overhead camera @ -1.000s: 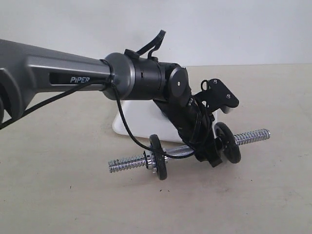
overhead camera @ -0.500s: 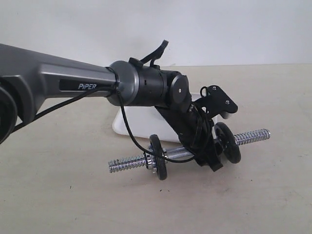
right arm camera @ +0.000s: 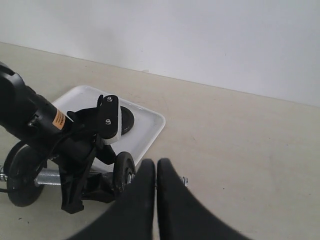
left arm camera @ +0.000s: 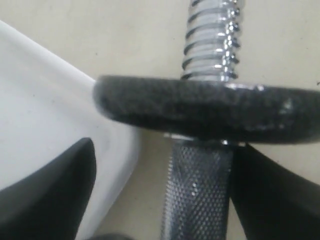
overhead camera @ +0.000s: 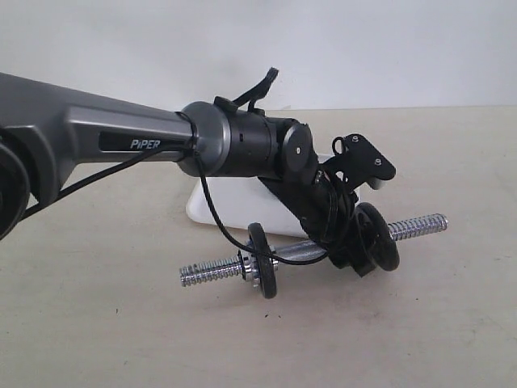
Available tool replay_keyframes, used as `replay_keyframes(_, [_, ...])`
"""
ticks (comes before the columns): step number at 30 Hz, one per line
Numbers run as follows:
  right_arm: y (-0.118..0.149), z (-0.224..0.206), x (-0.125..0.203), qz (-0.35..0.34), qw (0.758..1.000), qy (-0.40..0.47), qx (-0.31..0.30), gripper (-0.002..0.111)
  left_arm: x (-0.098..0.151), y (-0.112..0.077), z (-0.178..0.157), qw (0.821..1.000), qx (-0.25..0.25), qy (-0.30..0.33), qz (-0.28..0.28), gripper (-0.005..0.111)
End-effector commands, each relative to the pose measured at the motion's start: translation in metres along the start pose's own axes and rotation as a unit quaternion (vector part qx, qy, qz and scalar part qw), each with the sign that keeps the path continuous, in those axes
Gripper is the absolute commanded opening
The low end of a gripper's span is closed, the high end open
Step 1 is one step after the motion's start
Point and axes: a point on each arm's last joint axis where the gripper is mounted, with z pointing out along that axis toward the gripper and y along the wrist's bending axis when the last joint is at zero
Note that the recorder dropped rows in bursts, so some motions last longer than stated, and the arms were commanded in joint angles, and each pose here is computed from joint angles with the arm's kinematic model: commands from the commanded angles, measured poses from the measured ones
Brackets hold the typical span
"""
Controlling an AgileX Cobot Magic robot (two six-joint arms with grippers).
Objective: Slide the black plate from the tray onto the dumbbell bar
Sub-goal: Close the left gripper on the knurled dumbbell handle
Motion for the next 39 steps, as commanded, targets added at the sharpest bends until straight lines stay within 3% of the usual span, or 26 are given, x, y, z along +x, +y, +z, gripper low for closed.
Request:
replay_keyframes(1, [-0.001, 0.001, 0.0, -0.004, 1.0, -0.003, 0.003, 0.0, 0.002, -0.004, 0.003, 1.0, 0.015, 0.011, -0.012, 0.067])
replay_keyframes(14, [0.0, 0.001, 0.001, -0.004, 1.0, 0.0, 0.002, 0.0, 0.006, -0.016, 0.002, 0.994, 0.079, 0.035, -0.067, 0.066])
replay_keyframes(23, [0.0, 0.001, 0.002, 0.0, 1.0, 0.006, 0.0, 0.0, -0.001, -0.043, 0.005, 0.995, 0.094, 0.034, -0.009, 0.065])
replay_keyframes(28, [0.0, 0.001, 0.003, 0.0, 1.0, 0.014, -0.003, 0.0, -0.004, -0.043, 0.006, 0.996, 0.082, 0.019, -0.008, 0.065])
replay_keyframes(31, [0.001, 0.001, 0.004, 0.0, 1.0, 0.02, -0.005, 0.0, -0.006, -0.042, 0.006, 0.997, 0.073, 0.01, -0.007, 0.058])
replay_keyframes(35, [0.001, 0.001, 0.005, 0.003, 1.0, 0.025, -0.007, 0.0, -0.004, -0.041, 0.008, 0.997, 0.073, 0.017, 0.006, 0.05])
replay_keyframes(39, [0.001, 0.001, 0.005, 0.005, 1.0, 0.025, -0.007, 0.0, 0.005, -0.045, 0.018, 0.995, 0.088, 0.042, 0.007, 0.05])
